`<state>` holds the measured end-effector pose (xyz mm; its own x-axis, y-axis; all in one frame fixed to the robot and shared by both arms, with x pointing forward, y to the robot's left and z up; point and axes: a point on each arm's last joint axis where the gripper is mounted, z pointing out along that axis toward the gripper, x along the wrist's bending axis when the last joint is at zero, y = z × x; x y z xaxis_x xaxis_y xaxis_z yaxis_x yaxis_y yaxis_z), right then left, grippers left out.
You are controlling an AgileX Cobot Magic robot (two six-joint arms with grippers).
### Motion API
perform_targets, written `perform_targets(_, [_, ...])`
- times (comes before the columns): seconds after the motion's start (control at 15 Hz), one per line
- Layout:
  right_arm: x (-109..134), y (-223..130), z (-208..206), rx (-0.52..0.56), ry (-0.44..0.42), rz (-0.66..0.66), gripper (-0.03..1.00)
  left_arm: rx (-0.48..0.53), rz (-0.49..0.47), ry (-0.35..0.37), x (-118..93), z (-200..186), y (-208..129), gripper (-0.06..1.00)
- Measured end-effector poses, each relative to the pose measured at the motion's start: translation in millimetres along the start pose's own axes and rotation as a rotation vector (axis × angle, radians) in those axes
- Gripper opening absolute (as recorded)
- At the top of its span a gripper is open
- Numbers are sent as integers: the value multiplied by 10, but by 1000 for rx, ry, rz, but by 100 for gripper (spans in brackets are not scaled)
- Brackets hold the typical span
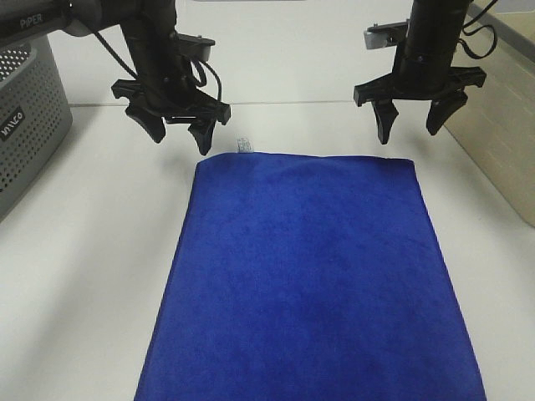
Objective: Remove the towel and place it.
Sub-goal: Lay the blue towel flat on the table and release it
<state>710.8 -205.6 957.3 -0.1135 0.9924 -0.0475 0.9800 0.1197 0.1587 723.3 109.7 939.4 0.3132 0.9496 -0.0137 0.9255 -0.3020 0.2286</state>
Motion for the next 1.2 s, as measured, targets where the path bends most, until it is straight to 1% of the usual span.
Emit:
perform_targets(0.13, [-134,15,130,25,-4,31,71,4,0,0,0,29,1,72])
perform_targets(0.27, [-270,20,154,31,-5,61,71,5,-2,0,0,47,1,72])
perform_targets(0.53, [-236,18,316,57,22,68,71,19,-20,-3,-4,182,-12,72])
perform_targets(0.6, [-226,4,486,85,22,62,71,44,-23,-6,-6,310,-37,72])
perform_targets(0.73, [-215,-8,642,105,24,60,71,58,-27,-14,-14,418,-56,72])
perform_targets(1.0, [-195,-14,820,114,36,55,71,12,-45,-52,-47,512,-18,72])
perform_targets(1.2, [-190,-18,849,122,39,56,70,22,-46,-54,-49,595,-31,72])
